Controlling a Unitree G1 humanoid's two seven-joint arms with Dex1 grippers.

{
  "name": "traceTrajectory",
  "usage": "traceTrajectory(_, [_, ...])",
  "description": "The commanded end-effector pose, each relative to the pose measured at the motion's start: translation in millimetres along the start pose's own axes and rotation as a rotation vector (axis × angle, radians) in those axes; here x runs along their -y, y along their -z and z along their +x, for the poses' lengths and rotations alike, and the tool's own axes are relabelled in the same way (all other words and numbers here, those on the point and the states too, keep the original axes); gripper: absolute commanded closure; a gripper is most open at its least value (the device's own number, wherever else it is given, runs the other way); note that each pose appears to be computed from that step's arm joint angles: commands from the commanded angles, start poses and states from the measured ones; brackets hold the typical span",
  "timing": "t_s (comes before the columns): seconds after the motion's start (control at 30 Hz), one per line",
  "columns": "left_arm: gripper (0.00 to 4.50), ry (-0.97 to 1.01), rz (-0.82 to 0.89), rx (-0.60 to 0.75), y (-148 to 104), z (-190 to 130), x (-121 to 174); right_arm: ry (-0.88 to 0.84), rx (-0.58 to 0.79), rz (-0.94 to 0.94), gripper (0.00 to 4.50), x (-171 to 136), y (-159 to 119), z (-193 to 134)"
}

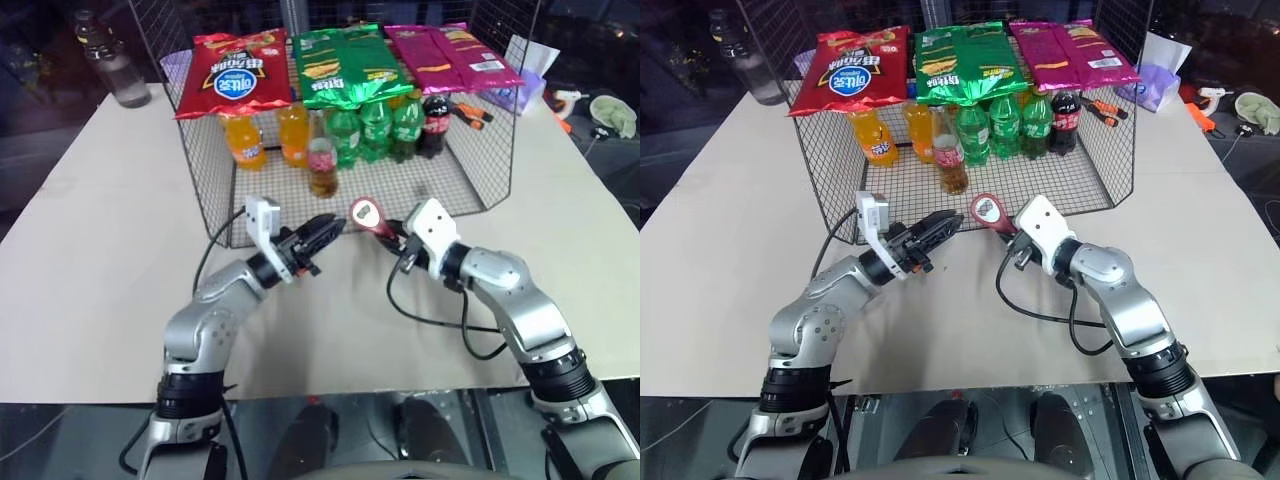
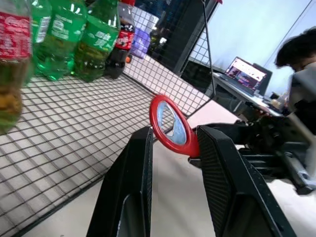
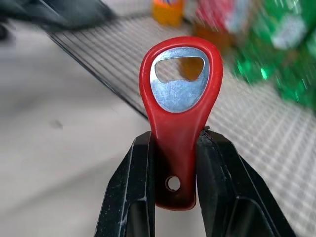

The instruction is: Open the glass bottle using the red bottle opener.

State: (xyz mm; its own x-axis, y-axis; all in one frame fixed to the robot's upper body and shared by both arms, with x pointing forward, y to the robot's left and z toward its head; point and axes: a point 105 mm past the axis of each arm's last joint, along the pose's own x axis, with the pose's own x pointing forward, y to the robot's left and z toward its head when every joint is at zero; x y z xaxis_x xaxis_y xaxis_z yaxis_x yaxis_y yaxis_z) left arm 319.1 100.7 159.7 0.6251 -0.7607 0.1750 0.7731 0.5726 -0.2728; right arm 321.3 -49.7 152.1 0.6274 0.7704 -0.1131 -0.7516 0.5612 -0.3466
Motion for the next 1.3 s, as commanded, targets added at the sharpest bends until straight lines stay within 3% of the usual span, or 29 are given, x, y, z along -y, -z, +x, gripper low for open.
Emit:
traceTrajectory(0.03, [3.07, 0.037, -0.006, 0.035, -8.6, 3.8, 5.2, -0.007, 0.067, -0.056, 3.86, -3.1, -19.5, -1.6])
traceTrajectory(0.77, [3.07, -0.019, -0.035, 0.105, -15.2, 9.7, -11.3, 0.047, 0.128, -0.114, 3.86, 4.9, -26.2, -1.7])
traceTrajectory(1.3, [3.07, 0.016, -0.050, 0.128, -17.9, 17.0, -4.1, 0.016, 0.151, -0.120, 3.86, -4.6, -30.3, 4.3])
